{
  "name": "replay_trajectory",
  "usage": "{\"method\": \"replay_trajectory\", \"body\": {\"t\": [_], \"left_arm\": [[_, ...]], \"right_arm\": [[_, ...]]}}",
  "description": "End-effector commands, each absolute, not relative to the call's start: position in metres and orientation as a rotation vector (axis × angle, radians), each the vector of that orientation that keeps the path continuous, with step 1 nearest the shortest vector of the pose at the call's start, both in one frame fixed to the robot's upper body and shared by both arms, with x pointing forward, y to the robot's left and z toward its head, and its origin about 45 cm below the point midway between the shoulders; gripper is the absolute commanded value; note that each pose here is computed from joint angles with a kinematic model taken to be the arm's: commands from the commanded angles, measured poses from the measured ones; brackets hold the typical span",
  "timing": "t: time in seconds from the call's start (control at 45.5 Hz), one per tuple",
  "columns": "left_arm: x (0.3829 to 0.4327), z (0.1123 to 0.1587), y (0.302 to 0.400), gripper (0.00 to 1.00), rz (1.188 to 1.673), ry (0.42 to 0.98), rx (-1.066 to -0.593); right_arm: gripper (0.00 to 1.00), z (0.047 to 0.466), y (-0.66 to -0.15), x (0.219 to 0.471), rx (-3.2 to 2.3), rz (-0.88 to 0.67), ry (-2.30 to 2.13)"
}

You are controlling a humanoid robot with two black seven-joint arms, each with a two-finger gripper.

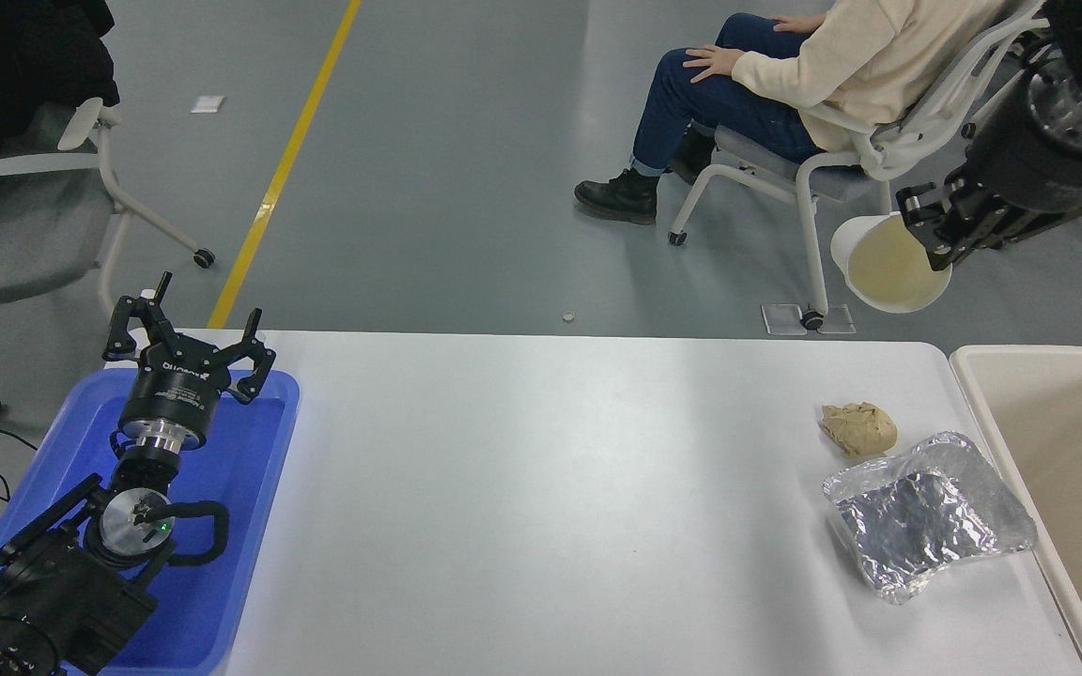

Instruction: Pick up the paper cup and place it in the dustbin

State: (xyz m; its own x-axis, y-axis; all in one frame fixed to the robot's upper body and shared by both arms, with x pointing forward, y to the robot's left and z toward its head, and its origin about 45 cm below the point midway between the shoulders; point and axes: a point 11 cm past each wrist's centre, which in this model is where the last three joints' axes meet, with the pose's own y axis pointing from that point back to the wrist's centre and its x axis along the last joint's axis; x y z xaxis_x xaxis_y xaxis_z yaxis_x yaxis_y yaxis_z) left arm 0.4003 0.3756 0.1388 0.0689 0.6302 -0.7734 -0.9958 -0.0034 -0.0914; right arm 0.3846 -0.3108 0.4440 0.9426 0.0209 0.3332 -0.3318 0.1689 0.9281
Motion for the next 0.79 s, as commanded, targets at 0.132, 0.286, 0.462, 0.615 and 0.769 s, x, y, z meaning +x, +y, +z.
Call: {"method": "replay_trajectory", "body": {"t": [0.132, 0.286, 0.462, 0.615, 0.769], "left_arm": [[0.4007, 0.1387, 0.3753, 1.00, 1.422, 0.623, -0.756], [0.4002, 0.1382, 0.3754, 1.00, 1.421, 0.624, -0.756], [0.4007, 0.1389, 0.3752, 1.00, 1.420, 0.622, -0.756], [0.4007, 0.1389, 0.3753, 1.00, 1.421, 0.623, -0.758], [0.4007, 0.1389, 0.3752, 1.00, 1.420, 0.623, -0.756]], "right_arm": [[0.00, 0.423, -0.428, 0.370, 1.321, 0.061, -0.420], [0.00, 0.394, -0.492, 0.351, 1.266, -0.067, -0.476], [0.00, 0.373, -0.541, 0.329, 1.224, -0.167, -0.532], [0.00, 0.339, -0.576, 0.302, 1.195, -0.274, -0.543], [0.00, 0.292, -0.600, 0.292, 1.157, -0.197, -0.644]]}}
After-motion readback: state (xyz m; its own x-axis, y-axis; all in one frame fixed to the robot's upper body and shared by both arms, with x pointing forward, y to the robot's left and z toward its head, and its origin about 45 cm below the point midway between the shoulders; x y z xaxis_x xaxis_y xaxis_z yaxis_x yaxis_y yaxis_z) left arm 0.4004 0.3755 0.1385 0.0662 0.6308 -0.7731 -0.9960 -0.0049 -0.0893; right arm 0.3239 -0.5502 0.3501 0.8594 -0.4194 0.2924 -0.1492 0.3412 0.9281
